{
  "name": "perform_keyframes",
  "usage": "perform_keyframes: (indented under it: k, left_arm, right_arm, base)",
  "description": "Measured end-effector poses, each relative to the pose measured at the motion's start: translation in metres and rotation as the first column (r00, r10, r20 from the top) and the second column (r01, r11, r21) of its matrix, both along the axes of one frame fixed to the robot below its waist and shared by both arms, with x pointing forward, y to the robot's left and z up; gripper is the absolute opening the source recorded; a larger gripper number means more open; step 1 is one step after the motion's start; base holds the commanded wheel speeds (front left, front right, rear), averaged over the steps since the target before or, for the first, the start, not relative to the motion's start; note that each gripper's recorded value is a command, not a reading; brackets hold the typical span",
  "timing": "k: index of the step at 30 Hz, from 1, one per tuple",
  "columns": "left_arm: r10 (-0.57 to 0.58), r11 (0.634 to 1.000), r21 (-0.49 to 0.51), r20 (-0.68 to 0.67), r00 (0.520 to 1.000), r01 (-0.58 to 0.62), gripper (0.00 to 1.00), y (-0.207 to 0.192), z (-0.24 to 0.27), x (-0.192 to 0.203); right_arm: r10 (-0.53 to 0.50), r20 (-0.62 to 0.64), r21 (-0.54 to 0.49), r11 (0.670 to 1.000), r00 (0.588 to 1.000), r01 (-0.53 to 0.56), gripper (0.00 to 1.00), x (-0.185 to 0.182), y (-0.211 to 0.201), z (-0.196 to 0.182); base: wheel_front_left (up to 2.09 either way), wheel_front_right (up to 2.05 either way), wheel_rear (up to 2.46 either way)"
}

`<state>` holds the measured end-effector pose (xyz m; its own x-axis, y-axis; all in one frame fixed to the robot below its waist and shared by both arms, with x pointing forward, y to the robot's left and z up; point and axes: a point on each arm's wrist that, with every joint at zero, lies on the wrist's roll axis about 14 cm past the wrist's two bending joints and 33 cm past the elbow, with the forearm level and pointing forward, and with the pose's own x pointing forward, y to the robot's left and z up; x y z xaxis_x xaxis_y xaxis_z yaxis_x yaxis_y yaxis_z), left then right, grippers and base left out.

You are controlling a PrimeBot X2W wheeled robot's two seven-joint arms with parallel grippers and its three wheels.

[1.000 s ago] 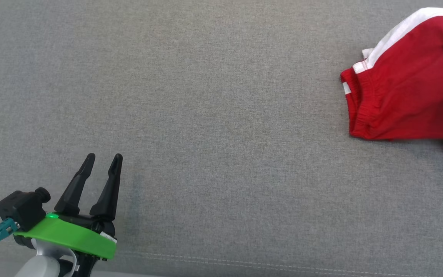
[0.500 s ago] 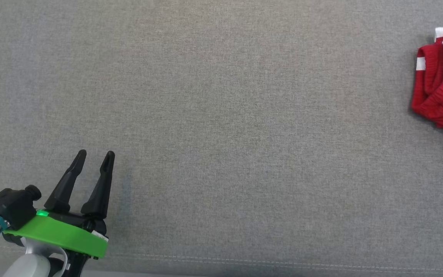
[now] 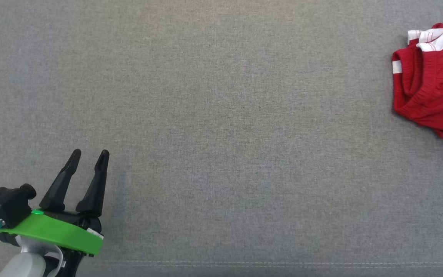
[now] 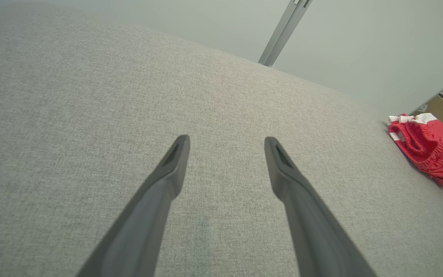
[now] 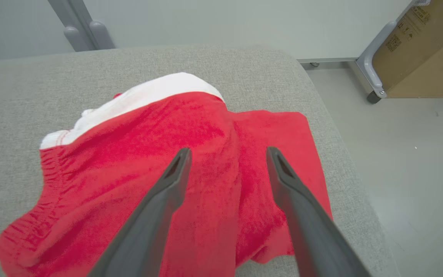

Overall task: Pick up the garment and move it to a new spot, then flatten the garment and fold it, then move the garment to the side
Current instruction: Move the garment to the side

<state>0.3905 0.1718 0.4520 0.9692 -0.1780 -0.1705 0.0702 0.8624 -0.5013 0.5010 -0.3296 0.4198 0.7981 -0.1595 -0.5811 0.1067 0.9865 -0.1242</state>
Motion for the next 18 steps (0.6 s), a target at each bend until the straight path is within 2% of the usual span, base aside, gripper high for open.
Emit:
perform_keyframes:
  k: [5, 10, 11, 13, 18]
  left_arm:
    - [0.021, 1.000, 0.018, 0.028, 0.999, -0.022, 1.00, 0.008, 0.007, 0.004]
    - [0.048, 0.995, 0.084, 0.057, 0.997, -0.053, 1.00, 0.020, 0.014, 0.005]
    - [0.049, 0.991, 0.124, 0.065, 0.997, -0.057, 1.00, 0.024, 0.015, 0.004]
    - [0.052, 0.988, 0.140, 0.073, 0.996, -0.062, 1.00, 0.026, 0.017, 0.002]
    - [0.040, 0.979, 0.197, 0.103, 0.994, -0.060, 1.00, 0.027, 0.025, -0.005]
  right_arm:
    - [0.107, 0.204, -0.049, 0.994, 0.973, -0.099, 1.00, 0.011, 0.029, 0.042]
    - [0.221, 0.401, -0.090, 0.975, 0.889, -0.202, 1.00, 0.010, 0.069, 0.089]
    - [0.240, 0.461, -0.088, 0.970, 0.854, -0.225, 1.00, 0.005, 0.084, 0.102]
    - [0.249, 0.491, -0.083, 0.967, 0.835, -0.239, 1.00, -0.006, 0.093, 0.105]
    - [0.226, 0.482, -0.021, 0.969, 0.847, -0.246, 1.00, -0.050, 0.111, 0.077]
  base:
    - [0.00, 0.00, 0.00]
    - [0.00, 0.00, 0.00]
    - [0.00, 0.00, 0.00]
    - [0.00, 0.00, 0.00]
    - [0.00, 0.00, 0.00]
